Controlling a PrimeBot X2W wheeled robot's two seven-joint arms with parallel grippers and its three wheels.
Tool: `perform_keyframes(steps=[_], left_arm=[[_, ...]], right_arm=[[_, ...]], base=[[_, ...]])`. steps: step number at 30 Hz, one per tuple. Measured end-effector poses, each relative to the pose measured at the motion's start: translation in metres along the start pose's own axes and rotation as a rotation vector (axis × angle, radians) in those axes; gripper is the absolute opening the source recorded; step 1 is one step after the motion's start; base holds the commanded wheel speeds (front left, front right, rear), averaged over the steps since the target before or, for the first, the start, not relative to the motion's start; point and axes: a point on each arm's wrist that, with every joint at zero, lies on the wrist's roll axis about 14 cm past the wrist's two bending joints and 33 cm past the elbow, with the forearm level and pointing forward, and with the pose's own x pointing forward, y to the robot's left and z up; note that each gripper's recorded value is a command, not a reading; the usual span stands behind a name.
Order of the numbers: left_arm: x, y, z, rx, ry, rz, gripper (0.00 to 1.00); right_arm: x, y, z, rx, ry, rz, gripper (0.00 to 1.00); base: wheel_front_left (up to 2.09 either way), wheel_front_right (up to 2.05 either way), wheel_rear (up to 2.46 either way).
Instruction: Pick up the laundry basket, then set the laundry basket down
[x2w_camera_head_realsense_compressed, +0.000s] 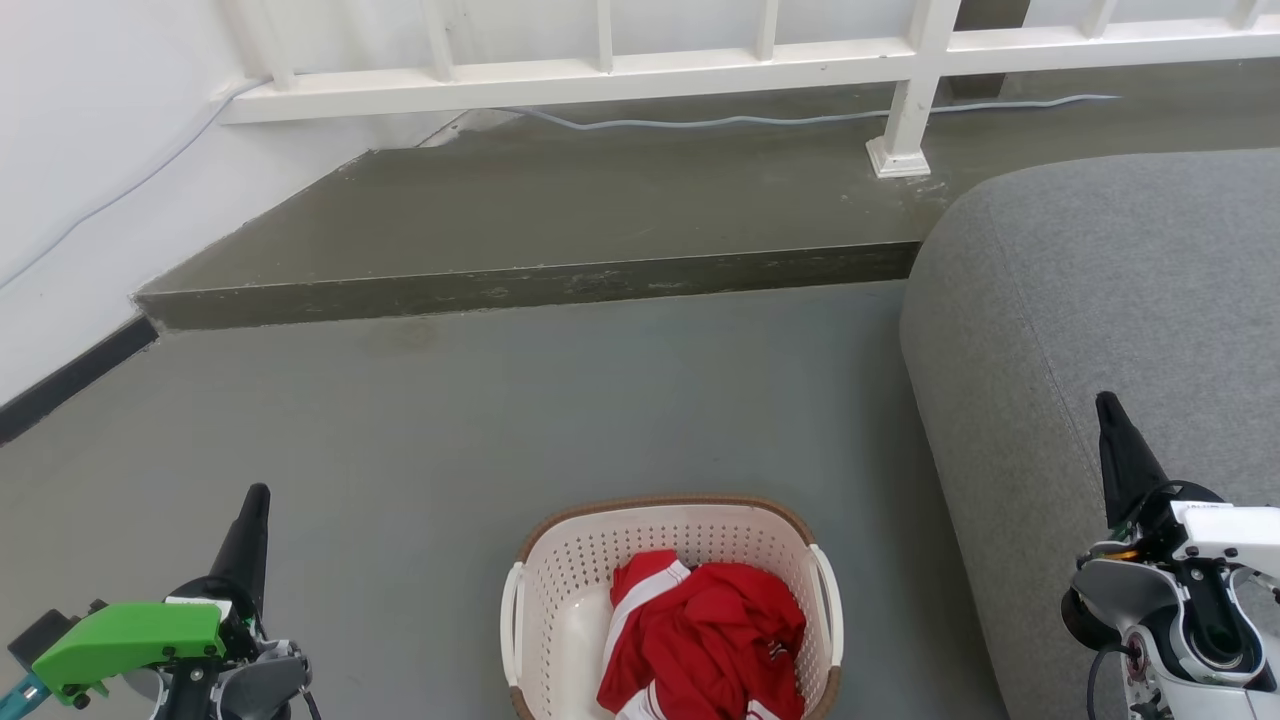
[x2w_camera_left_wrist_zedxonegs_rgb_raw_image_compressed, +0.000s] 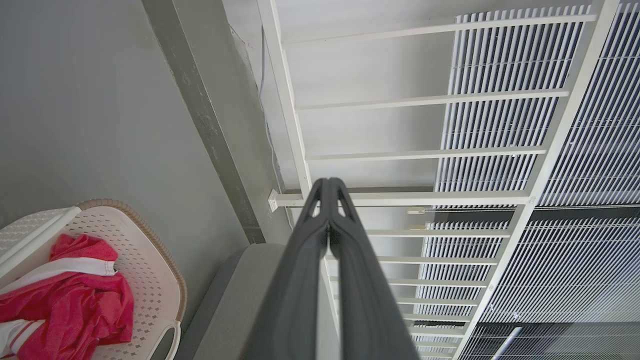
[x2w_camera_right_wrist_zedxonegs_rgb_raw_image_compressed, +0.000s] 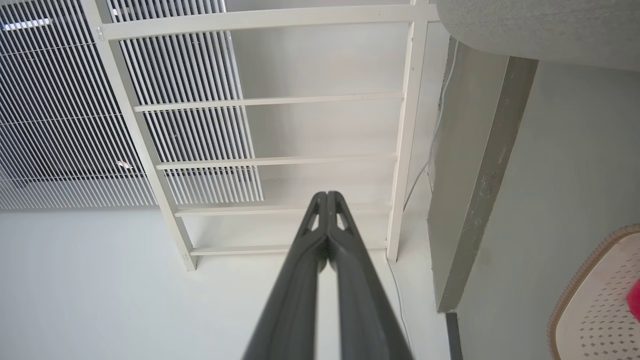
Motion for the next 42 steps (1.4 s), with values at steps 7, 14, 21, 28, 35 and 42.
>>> perform_keyframes(steps=[7,14,21,28,35,42], left_arm=[[0.0000,0.0000,0.0000,0.000,0.000,0.000,0.00],[0.0000,0.0000,0.0000,0.000,0.000,0.000,0.00],[0.0000,0.0000,0.0000,0.000,0.000,0.000,0.00],[0.0000,0.0000,0.0000,0.000,0.000,0.000,0.00],[0.0000,0.0000,-0.0001,0.000,0.000,0.000,0.00],[0.0000,0.0000,-0.0001,0.000,0.000,0.000,0.00]], right_arm=[[0.0000,0.0000,0.0000,0.000,0.000,0.000,0.00],[0.0000,0.0000,0.0000,0.000,0.000,0.000,0.00],[0.0000,0.0000,-0.0001,0.000,0.000,0.000,0.00],[0.0000,0.0000,-0.0001,0.000,0.000,0.000,0.00],[0.0000,0.0000,-0.0001,0.000,0.000,0.000,0.00],[0.0000,0.0000,-0.0001,0.000,0.000,0.000,0.00]], base=[[0.00,0.00,0.00],[0.00,0.00,0.00],[0.00,0.00,0.00],[0.00,0.00,0.00],[0.00,0.00,0.00],[0.00,0.00,0.00]])
